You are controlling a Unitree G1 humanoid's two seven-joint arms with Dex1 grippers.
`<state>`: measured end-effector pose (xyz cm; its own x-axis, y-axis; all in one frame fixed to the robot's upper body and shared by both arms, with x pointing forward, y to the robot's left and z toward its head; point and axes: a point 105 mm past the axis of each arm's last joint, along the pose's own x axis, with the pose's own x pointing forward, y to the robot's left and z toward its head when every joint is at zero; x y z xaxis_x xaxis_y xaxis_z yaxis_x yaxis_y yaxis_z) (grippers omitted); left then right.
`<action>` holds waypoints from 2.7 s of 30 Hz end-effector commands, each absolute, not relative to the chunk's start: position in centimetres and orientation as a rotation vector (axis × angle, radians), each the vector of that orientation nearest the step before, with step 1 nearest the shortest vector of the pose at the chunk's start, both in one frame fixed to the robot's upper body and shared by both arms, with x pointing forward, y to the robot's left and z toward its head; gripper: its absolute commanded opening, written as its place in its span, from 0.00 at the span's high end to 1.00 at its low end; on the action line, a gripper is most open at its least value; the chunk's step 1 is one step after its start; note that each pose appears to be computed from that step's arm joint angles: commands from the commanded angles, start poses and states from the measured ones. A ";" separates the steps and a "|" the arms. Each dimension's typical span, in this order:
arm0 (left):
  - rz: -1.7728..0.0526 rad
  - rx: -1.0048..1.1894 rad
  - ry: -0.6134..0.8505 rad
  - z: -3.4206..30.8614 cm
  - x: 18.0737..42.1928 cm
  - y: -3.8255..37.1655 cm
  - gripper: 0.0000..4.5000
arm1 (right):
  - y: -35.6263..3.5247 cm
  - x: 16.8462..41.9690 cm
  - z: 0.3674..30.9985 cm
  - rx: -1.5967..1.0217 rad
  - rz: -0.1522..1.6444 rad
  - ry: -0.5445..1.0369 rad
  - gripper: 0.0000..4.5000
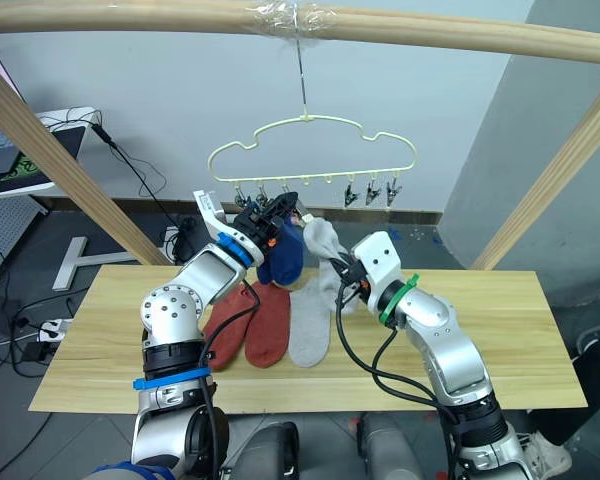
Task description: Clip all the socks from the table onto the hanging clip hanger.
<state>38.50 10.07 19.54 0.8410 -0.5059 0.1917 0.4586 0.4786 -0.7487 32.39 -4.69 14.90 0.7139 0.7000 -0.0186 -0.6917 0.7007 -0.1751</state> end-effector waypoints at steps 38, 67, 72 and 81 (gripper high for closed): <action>-0.716 -0.848 0.063 20.5 34.8 9.9 0.01 | -3.0 33.2 16.4 -0.142 0.790 -0.135 1.00; -0.766 0.020 -0.157 18.8 31.0 11.6 0.00 | -10.7 36.3 19.3 -0.014 0.382 -0.132 0.99; -0.752 0.033 -0.188 19.4 31.4 11.3 0.00 | -9.9 37.3 20.5 0.008 0.353 -0.170 0.99; -0.775 0.058 -0.224 20.5 30.7 10.7 0.00 | -8.2 37.5 20.9 0.059 0.363 -0.182 0.65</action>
